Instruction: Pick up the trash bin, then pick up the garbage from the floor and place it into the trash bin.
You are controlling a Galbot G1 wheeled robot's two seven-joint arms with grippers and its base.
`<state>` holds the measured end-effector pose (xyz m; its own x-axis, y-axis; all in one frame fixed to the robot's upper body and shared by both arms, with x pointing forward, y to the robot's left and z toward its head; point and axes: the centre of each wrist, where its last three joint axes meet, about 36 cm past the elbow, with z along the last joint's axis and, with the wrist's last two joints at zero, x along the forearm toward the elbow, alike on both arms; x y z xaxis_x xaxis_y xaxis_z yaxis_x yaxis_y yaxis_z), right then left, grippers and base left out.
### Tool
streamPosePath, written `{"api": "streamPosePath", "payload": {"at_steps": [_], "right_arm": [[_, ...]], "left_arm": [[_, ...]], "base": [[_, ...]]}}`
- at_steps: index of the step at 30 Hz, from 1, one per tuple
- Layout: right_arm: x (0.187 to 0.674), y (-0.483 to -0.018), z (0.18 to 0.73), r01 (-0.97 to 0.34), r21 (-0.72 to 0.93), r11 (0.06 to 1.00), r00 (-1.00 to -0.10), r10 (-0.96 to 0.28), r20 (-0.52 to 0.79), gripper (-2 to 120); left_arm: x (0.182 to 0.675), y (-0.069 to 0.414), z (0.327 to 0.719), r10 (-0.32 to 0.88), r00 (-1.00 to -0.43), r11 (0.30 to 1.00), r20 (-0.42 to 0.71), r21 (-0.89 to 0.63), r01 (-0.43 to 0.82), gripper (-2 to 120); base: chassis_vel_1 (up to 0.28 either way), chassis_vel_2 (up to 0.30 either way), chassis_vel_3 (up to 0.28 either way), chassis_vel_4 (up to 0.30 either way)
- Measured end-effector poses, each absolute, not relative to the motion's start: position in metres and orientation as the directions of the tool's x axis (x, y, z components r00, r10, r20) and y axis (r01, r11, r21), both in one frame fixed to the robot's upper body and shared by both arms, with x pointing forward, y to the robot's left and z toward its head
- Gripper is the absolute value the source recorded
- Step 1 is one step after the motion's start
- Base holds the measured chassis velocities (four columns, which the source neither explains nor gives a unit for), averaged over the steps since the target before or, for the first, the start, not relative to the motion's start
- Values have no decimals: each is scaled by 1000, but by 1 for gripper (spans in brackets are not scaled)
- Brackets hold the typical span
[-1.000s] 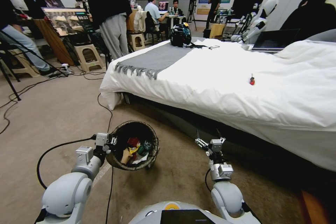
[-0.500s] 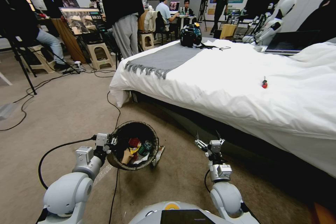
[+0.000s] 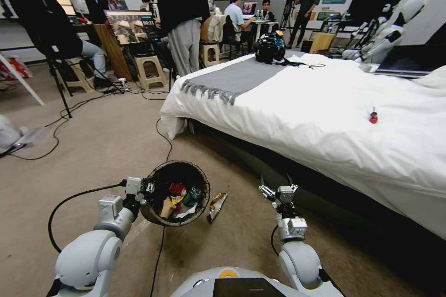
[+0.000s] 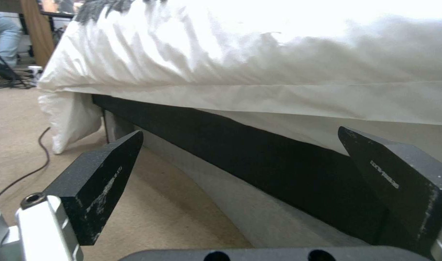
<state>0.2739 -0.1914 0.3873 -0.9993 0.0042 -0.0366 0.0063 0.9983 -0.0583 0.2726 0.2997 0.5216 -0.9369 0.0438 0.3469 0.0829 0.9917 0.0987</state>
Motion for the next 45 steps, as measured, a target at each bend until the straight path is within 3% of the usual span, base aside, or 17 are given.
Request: {"api": "streamPosePath", "payload": {"at_steps": [38,45], "right_arm": [[275,-184,388,0,-43,999,-1000,1,20,100],[284,-177,396,7,-16,1000,-994,9,107,100]], "left_arm": [[267,296,526,45,-939,991,340,101,84,6],[267,296,526,40,-945,992,323,100,77,6]], "base": [[51,54,50,56],[15,14,13,20]]}}
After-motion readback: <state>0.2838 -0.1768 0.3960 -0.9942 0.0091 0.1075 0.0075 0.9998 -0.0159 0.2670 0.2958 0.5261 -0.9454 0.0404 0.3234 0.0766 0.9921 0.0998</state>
